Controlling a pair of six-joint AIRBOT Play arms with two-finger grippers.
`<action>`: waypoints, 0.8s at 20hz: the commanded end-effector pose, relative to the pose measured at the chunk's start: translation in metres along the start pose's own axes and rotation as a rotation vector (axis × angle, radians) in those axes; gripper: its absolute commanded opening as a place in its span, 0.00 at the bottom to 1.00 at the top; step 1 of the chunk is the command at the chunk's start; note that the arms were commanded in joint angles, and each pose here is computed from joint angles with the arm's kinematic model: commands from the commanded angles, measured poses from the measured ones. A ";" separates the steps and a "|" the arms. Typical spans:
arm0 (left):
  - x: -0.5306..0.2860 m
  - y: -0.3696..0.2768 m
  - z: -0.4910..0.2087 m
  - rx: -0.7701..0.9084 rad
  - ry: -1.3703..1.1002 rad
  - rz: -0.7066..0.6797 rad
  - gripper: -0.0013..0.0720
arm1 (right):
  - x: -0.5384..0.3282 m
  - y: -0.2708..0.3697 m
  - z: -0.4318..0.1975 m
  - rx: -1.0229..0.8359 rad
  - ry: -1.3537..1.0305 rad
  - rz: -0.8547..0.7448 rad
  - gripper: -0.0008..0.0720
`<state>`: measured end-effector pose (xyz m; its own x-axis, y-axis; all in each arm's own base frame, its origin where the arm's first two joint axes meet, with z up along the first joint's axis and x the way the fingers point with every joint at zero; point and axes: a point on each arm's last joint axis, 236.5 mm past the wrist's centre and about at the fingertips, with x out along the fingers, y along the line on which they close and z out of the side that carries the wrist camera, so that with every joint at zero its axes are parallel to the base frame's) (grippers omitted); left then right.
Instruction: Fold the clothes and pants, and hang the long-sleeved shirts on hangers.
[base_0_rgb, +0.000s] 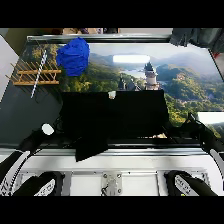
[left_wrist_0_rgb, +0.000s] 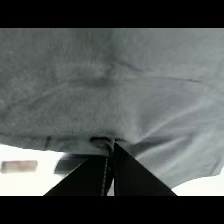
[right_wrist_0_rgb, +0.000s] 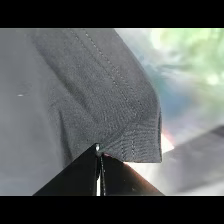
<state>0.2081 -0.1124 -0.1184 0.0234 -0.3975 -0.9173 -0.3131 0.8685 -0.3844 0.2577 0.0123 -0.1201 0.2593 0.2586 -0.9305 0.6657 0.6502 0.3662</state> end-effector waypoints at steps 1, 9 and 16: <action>-0.025 0.004 -0.008 0.118 -0.001 0.061 0.03 | -0.021 0.004 0.000 -0.084 0.025 -0.034 0.03; -0.076 -0.014 -0.017 0.223 -0.091 0.034 0.03 | -0.055 -0.021 -0.016 -0.198 0.098 -0.172 0.03; -0.097 -0.051 0.042 0.298 -0.126 0.028 0.03 | -0.090 0.022 0.027 -0.238 -0.033 -0.106 0.03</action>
<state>0.2349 -0.1037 -0.0238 0.1281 -0.3501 -0.9279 -0.0587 0.9313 -0.3595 0.2538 -0.0112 -0.0455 0.1833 0.1740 -0.9675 0.5215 0.8171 0.2457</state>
